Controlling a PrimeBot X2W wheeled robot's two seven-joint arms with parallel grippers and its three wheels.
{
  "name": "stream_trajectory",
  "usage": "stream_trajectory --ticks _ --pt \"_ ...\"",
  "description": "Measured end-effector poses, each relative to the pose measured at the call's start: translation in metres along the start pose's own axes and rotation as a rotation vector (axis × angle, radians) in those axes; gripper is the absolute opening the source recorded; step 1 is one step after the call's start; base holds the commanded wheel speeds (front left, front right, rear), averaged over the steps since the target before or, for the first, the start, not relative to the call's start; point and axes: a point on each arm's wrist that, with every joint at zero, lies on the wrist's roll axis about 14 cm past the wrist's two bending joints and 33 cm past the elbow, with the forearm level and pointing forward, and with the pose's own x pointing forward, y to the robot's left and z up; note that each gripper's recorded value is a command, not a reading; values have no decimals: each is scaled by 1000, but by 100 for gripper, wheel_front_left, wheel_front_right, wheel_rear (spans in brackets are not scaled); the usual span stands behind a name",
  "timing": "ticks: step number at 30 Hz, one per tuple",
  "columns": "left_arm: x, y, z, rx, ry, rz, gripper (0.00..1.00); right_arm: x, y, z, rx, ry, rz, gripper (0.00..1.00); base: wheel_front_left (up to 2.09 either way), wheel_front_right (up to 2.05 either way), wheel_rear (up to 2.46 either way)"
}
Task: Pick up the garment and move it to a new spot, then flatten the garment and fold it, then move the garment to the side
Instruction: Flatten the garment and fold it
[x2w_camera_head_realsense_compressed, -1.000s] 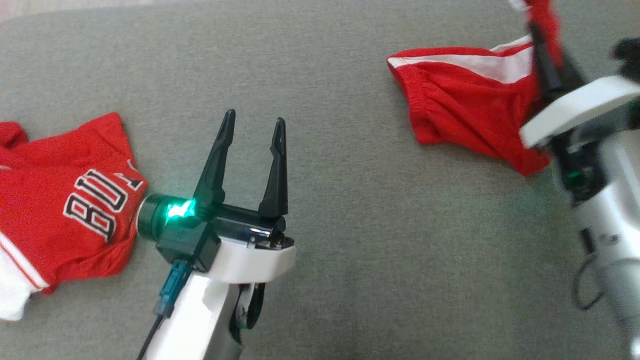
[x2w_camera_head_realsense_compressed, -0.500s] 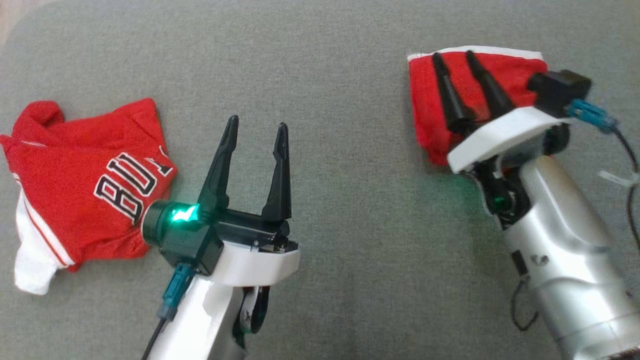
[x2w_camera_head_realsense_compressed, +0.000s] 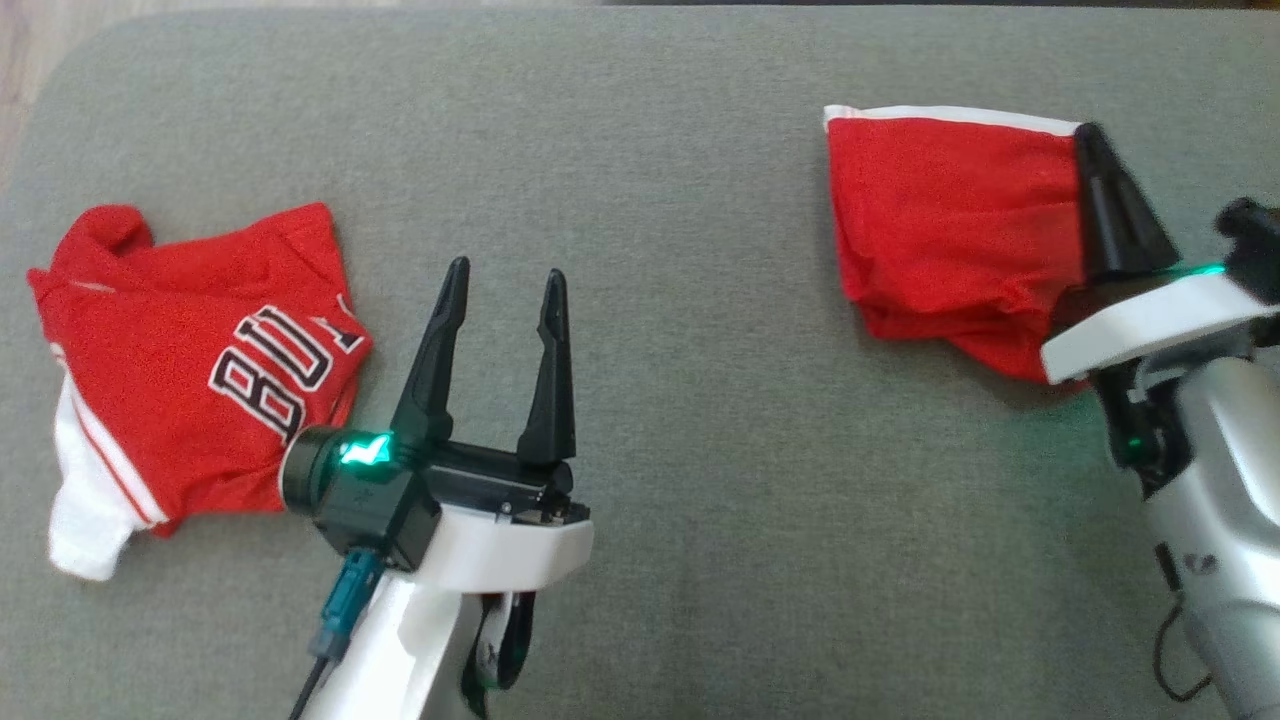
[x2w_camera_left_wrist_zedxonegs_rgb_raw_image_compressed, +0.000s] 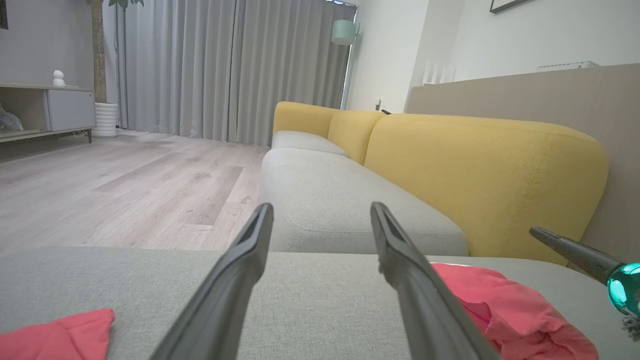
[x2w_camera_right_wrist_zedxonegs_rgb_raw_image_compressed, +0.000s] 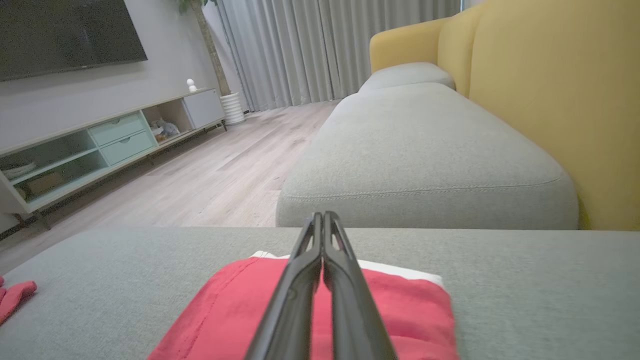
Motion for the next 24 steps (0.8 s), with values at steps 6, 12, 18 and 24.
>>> stream_trajectory --ticks 6,12,18,24 --pt "-5 10 -4 1 18 31 100 24 35 -32 -5 84 90 0 0 0 0" --pt "-7 18 -11 2 40 54 100 34 63 -81 -18 221 154 0 0 0 0" --pt "-8 22 -11 10 42 65 100 27 68 -110 -11 302 154 0 0 0 0" --pt "-7 18 -4 3 22 57 100 22 77 -83 -3 213 172 0 0 0 0"
